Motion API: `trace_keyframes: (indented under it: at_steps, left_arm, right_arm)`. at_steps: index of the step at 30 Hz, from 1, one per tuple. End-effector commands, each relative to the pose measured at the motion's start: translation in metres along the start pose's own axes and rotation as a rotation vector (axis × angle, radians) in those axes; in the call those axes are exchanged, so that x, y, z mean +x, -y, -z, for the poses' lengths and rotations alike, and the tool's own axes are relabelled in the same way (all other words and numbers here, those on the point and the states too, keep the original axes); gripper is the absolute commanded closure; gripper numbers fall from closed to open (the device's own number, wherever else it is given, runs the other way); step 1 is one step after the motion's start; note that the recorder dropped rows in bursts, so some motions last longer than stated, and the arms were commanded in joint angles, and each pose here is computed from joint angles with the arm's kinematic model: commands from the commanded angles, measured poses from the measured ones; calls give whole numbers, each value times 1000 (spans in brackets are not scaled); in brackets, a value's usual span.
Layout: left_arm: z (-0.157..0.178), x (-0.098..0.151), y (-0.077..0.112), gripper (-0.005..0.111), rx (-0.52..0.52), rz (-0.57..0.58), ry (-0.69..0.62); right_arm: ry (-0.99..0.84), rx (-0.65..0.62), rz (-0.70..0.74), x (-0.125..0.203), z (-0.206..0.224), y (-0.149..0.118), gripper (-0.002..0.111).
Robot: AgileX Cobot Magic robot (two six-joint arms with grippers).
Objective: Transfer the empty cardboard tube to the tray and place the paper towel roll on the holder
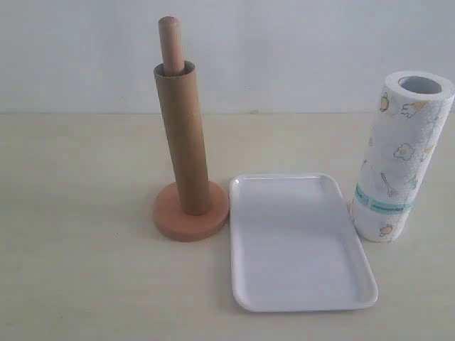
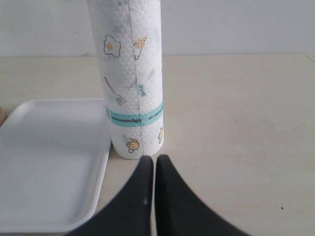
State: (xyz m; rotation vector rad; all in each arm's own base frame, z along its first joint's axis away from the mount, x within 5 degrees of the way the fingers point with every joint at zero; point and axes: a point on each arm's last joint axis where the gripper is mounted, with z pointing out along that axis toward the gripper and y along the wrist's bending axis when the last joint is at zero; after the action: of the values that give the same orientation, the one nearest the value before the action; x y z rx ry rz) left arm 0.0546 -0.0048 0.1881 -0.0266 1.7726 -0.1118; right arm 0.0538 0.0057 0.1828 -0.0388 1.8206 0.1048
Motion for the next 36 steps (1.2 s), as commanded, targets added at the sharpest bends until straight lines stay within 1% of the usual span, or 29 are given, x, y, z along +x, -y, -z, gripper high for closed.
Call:
trace_keyframes:
  at_steps: [1,5,8,14,15,16,18,19,21,22,24,26,31,36]
  left_arm:
    - [1,-15,-1,102,-14,-26,177]
    - [8,-37,-2,102,-29,-31,433]
    - [17,-54,-1,102,-34,-34,571]
    - [51,-111,5,102,-46,-103,755]
    - [54,-119,6,102,-44,-106,756]
    - [58,-131,7,102,-40,-107,749]
    - [60,-146,10,102,-29,-110,682]
    - [58,-152,12,102,-21,-113,611]
    - [49,-159,14,102,2,-113,411]
    - [43,-160,16,102,15,-107,302]
    - [33,-160,18,102,39,-91,140]
    - [23,-159,18,102,45,-87,52]
    - [7,-160,17,102,39,-82,15]
    - [4,-171,16,102,25,-76,123]
  right_arm:
    - [14,-1,0,-1,0,0,107]
    - [14,-1,0,-1,0,0,107]
    - [14,-1,0,-1,0,0,107]
    - [14,-1,0,-1,0,0,107]
    - [14,-1,0,-1,0,0,107]
    - [14,-1,0,-1,0,0,107]
    - [14,-1,0,-1,0,0,107]
    - [14,-1,0,-1,0,0,107]
    - [14,-1,0,-1,0,0,107]
    - [14,-1,0,-1,0,0,107]
    - [14,-1,0,-1,0,0,107]
    - [14,-1,0,-1,0,0,107]
    - [14,-1,0,-1,0,0,107]
    - [14,-1,0,-1,0,0,107]
